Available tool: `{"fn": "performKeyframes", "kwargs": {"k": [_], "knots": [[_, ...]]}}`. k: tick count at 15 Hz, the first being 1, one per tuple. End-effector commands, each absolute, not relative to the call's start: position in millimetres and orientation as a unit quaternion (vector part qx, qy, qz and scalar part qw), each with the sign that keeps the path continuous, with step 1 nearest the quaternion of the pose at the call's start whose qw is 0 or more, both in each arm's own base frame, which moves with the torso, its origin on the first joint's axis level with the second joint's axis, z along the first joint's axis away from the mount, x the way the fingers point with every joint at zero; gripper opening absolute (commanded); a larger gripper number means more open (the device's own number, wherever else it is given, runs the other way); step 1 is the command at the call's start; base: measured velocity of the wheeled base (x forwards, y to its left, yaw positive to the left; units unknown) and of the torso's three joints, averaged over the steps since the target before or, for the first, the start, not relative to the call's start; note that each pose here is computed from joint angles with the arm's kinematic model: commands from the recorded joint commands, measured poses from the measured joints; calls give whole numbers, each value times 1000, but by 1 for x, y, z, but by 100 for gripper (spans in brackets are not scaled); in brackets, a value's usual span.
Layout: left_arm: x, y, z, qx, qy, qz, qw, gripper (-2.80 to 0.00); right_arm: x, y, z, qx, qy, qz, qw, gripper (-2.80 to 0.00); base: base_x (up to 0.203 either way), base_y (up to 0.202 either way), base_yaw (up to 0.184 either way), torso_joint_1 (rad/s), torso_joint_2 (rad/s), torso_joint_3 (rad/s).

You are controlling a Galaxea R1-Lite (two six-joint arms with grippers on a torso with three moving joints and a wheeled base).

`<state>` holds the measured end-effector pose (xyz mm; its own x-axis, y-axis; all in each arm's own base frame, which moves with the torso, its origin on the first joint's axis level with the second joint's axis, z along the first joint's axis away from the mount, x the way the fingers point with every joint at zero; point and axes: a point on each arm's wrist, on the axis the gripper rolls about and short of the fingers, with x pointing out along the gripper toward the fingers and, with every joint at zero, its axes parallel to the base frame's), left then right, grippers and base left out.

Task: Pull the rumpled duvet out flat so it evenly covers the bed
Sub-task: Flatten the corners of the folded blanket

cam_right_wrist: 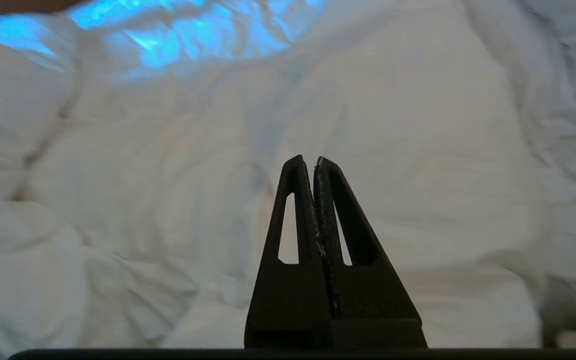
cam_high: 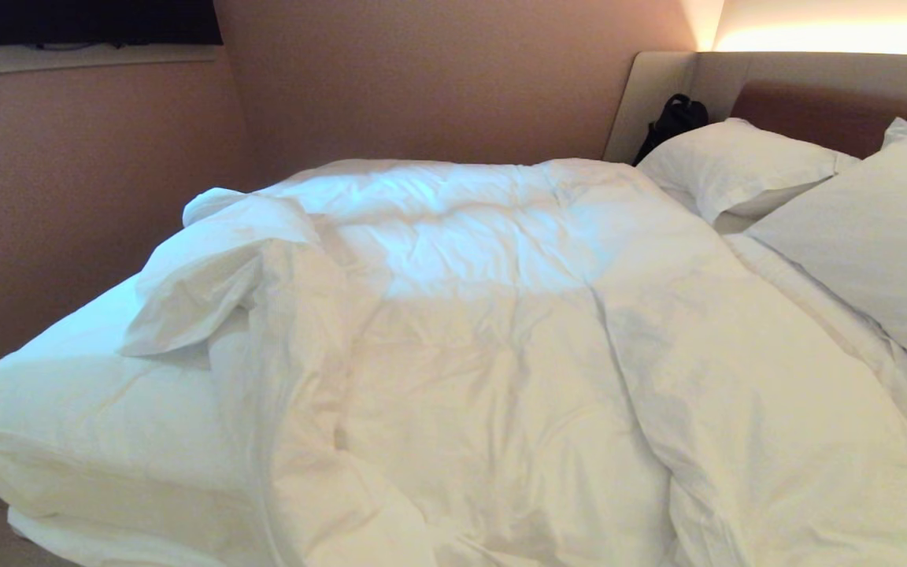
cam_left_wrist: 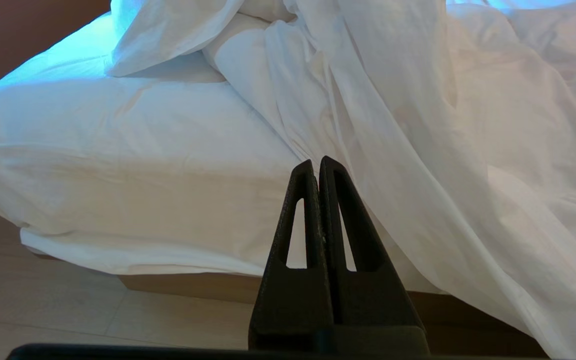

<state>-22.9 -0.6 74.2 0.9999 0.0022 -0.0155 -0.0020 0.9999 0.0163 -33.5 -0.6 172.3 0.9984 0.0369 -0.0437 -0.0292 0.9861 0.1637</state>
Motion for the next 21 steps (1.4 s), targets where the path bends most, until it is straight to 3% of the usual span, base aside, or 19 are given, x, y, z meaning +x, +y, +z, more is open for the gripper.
{"fn": "performKeyframes", "kwargs": {"k": [1, 6, 15, 21], "knots": [[-23, -1, 74, 8, 8, 1, 1000, -280, -34, -3, 168, 23, 39, -69, 997, -280, 0, 0, 0, 0, 0, 0], [-23, -1, 74, 8, 8, 1, 1000, -280, -34, -5, 162, 21, 42, -128, 991, -280, 0, 0, 0, 0, 0, 0], [-23, -1, 74, 8, 8, 1, 1000, -280, -58, -3, 136, 24, -32, -69, 997, -280, 0, 0, 0, 0, 0, 0], [-23, -1, 74, 8, 8, 1, 1000, -280, -47, -3, 120, -48, -21, -62, 997, -280, 0, 0, 0, 0, 0, 0]]}}
